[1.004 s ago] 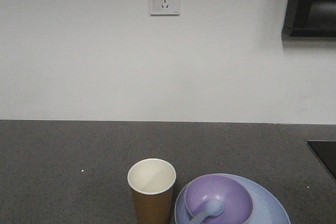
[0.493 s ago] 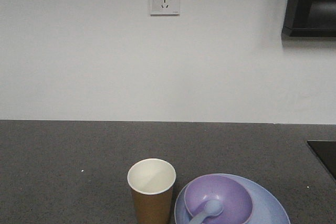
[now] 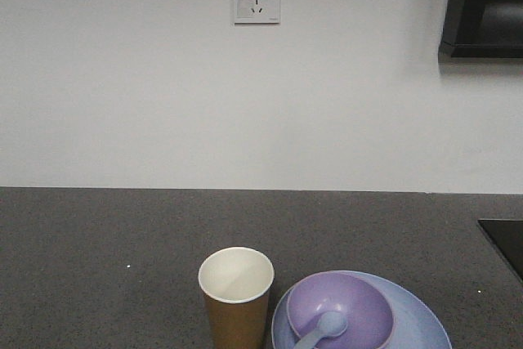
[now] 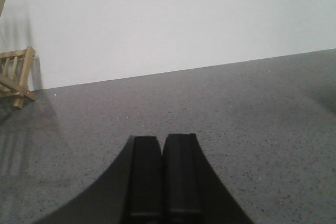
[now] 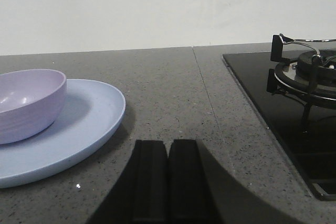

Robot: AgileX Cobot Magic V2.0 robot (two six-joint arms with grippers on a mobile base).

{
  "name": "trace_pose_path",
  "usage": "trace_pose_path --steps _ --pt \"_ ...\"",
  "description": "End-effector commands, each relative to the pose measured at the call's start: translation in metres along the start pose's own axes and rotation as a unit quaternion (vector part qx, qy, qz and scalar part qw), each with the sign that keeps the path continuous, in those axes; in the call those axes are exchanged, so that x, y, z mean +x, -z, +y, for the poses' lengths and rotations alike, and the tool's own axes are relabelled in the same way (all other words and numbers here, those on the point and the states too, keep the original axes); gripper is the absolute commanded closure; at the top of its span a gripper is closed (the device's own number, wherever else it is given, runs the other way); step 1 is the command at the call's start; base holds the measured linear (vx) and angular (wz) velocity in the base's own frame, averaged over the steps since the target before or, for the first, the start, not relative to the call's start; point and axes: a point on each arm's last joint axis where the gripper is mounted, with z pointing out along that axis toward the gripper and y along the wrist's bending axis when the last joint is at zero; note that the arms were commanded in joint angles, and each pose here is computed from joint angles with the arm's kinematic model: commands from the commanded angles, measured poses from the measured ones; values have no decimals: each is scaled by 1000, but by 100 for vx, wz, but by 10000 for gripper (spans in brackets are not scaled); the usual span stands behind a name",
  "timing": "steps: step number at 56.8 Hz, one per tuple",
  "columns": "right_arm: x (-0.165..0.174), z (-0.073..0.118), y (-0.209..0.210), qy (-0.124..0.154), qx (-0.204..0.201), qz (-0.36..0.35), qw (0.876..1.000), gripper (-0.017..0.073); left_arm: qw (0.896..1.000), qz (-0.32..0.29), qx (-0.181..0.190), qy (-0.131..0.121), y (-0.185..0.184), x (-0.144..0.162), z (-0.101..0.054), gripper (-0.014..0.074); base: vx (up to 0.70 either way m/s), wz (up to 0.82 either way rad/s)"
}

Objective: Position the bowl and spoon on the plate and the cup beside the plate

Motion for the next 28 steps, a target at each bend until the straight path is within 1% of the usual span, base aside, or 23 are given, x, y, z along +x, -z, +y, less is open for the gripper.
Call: trace_pose_path --steps 1,28 --pt "-6 0 0 3 2 -38 999 571 998 -59 -9 1 3 -16 2 597 0 0" --pt "-6 0 0 3 2 -39 999 571 998 -59 -9 1 3 -16 2 597 0 0"
